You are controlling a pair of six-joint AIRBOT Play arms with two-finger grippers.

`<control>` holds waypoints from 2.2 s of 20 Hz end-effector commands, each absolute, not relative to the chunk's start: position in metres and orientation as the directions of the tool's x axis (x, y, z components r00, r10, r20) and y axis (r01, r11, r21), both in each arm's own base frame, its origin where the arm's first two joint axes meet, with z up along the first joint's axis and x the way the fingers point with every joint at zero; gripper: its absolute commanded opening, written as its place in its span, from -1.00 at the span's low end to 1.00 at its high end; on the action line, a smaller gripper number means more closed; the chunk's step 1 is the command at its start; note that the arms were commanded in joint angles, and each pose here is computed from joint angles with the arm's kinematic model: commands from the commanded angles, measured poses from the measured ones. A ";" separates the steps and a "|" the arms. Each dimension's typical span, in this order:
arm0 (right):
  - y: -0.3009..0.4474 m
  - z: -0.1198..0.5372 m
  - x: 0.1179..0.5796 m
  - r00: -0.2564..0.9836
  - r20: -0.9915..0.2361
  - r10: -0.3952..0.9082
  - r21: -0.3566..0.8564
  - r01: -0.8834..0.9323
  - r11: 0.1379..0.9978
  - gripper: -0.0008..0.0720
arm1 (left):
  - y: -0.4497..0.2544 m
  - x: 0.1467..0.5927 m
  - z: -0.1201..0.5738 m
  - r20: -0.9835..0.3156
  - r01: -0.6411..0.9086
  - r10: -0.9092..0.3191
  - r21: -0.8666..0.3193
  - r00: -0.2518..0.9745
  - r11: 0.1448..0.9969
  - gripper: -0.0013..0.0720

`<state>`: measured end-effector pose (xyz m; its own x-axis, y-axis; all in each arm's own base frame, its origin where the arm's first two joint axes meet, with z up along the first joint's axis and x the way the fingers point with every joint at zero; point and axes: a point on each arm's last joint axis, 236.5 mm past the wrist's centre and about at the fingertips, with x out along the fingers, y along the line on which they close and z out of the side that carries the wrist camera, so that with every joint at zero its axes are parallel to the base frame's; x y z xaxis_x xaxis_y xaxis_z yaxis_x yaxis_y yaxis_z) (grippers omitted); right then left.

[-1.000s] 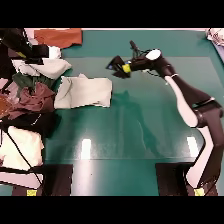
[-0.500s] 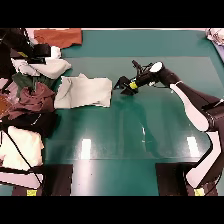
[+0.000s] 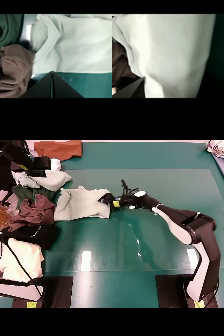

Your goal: Fold the shirts.

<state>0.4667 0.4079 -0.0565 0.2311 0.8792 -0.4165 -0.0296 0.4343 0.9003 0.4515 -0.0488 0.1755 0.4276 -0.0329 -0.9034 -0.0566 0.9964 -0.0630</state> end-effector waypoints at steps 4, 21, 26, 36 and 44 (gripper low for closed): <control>0.409 0.025 0.513 0.293 -0.317 0.902 0.910 -0.173 0.376 -0.94 | -0.049 0.448 0.174 -0.910 -0.057 -0.034 -0.063 0.413 0.996 -0.89; -0.150 0.177 0.523 0.710 -0.692 0.130 0.575 0.434 0.694 -0.95 | -0.106 0.439 0.179 -0.886 0.051 -0.274 -0.275 0.375 0.960 -0.89; -0.242 0.173 0.476 0.696 -0.717 0.016 0.574 0.579 0.579 -0.95 | -0.115 0.437 0.182 -0.877 0.066 -0.313 -0.311 0.366 0.948 -0.89; -0.340 0.172 0.401 0.567 -0.779 -0.268 0.407 0.782 0.472 -0.95 | -0.123 0.434 0.183 -0.870 0.066 -0.345 -0.345 0.353 0.936 -0.89; -0.341 0.123 0.356 0.371 -0.910 -0.186 0.265 0.864 0.427 -0.94 | -0.128 0.433 0.185 -0.862 0.069 -0.367 -0.367 0.350 0.928 -0.89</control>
